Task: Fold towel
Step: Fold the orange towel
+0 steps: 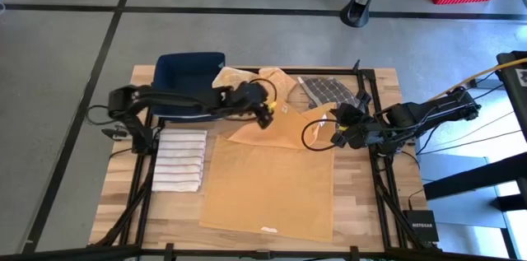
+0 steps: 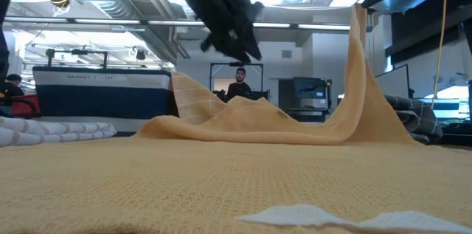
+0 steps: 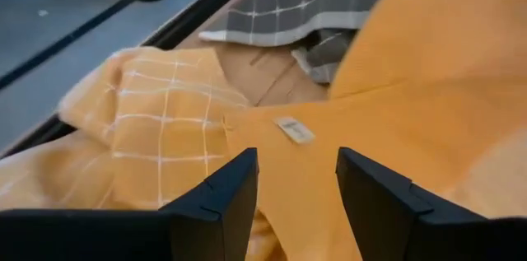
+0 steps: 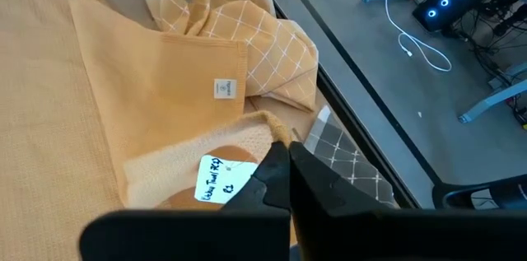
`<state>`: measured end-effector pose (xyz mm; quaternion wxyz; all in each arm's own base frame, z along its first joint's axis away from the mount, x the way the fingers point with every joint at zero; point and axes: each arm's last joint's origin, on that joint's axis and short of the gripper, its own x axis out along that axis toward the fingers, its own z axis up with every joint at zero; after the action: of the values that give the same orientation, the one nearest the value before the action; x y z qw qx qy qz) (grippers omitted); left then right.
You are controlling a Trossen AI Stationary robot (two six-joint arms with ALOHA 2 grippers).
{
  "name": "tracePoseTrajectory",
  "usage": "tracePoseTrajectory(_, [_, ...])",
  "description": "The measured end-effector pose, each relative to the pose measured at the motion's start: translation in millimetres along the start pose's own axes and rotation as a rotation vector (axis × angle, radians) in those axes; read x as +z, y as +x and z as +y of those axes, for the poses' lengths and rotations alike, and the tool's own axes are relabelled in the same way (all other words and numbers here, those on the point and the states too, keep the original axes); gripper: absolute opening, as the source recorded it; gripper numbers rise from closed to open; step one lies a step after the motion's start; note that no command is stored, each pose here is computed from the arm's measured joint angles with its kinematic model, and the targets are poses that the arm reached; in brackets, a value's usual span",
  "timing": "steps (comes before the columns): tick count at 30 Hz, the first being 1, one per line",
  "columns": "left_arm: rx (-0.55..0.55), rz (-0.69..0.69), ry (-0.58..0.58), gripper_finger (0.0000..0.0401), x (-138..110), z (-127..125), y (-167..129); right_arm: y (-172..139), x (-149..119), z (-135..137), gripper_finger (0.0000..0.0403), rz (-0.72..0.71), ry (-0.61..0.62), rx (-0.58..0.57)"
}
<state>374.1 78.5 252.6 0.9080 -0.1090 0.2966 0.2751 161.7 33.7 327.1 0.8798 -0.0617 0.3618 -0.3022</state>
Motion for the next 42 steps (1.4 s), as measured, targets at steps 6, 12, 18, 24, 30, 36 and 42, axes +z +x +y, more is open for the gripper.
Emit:
tracePoseTrajectory(6, [0.027, 0.022, -0.057, 0.0149, -4.0, 21.8, 44.5, 0.1, -0.2, 0.0, 0.0001, 0.001, -0.004, -0.001])
tracePoseTrajectory(12, [-0.008, 0.04, -0.107, 0.0149, -10.4, 36.4, 68.7, 0.1, -0.2, -0.1, 0.0001, 0.002, -0.013, -0.002])
tracePoseTrajectory(18, [-0.026, 0.075, -0.103, 0.015, -20.1, 38.0, 82.7, 0.1, -0.1, 0.0, 0.0001, 0.001, -0.029, -0.001])
tracePoseTrajectory(24, [-0.046, 0.069, -0.09, 0.015, -20.8, 36.8, 85.3, 0.1, -0.2, -0.1, 0.0001, 0.002, -0.032, -0.002])
tracePoseTrajectory(30, [-0.111, 0.082, -0.052, 0.015, -21.1, 34.9, 85.2, 0.1, -0.1, 0.0, 0.0001, 0.001, -0.031, -0.002])
tracePoseTrajectory(36, [-0.104, 0.109, -0.023, 0.0146, -30.2, 35.9, 95.9, 0.1, 0.0, 0.0, 0.0001, 0.0, -0.03, -0.001])
tracePoseTrajectory(42, [-0.115, 0.059, -0.013, 0.01, -25.6, 34.9, 96.4, 0.1, -0.1, 0.0, 0.0001, 0.001, -0.031, -0.001])
